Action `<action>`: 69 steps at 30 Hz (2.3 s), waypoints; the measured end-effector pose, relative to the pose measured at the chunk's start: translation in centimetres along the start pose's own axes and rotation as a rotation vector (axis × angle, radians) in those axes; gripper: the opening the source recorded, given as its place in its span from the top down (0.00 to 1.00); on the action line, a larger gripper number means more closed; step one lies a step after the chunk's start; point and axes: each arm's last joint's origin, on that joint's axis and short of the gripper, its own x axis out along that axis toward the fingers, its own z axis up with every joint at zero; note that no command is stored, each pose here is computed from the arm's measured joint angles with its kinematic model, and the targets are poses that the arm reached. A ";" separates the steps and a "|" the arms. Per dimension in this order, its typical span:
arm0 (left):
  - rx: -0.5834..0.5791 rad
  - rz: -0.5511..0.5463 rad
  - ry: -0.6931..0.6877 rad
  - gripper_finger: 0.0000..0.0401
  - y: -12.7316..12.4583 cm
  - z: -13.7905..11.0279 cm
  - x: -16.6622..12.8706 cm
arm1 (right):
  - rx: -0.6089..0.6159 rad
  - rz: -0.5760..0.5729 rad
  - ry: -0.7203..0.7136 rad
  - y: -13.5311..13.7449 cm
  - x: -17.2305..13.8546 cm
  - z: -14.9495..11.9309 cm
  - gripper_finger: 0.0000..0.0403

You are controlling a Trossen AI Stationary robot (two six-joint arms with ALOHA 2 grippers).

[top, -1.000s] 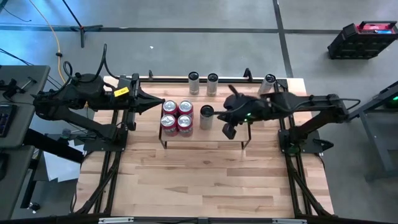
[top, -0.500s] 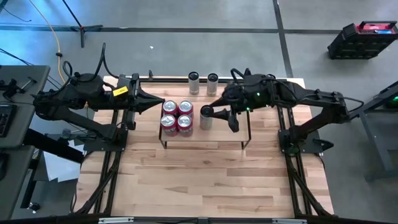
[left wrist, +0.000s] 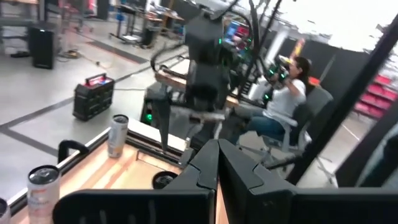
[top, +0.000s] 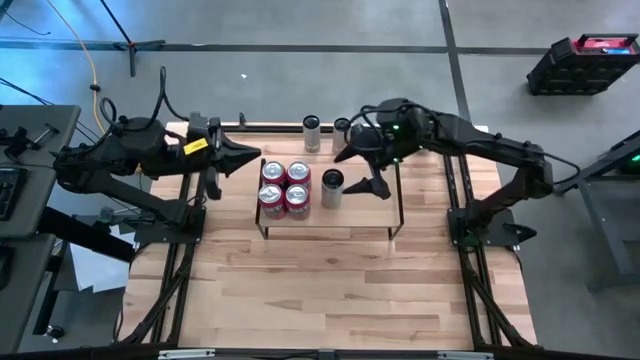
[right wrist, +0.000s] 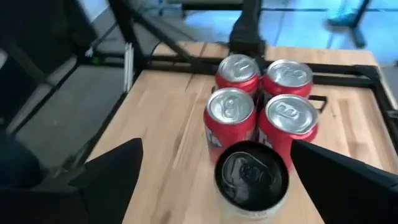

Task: Place canned beverage on shelf
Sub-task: Put the white yellow soda can on the shelf

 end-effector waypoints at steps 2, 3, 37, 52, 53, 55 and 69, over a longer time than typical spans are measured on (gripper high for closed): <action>-0.021 0.020 -0.018 1.00 0.0 0.1 0.2 | -0.047 0.030 0.013 -0.5 0.7 -0.3 0.02; -0.030 0.030 -0.023 1.00 0.0 0.1 0.2 | -0.074 0.044 0.014 -0.7 0.8 -0.3 0.02; -0.146 0.161 -0.061 1.00 0.3 -0.1 0.7 | -0.248 0.266 -0.047 -6.9 5.9 -4.4 0.02; -0.149 0.164 -0.051 1.00 0.2 -0.2 0.9 | -0.296 0.148 -0.077 -5.2 6.0 -5.7 0.07; -0.147 0.165 -0.048 1.00 0.3 -0.3 0.9 | -0.291 0.141 -0.081 -5.1 6.0 -5.9 0.08; -0.144 0.168 -0.042 1.00 0.3 -0.3 0.9 | -0.279 0.128 -0.106 -5.1 6.0 -6.2 0.12; -0.140 0.170 -0.035 1.00 0.3 -0.4 1.0 | -0.251 -0.039 -0.091 -2.8 7.2 -7.0 0.23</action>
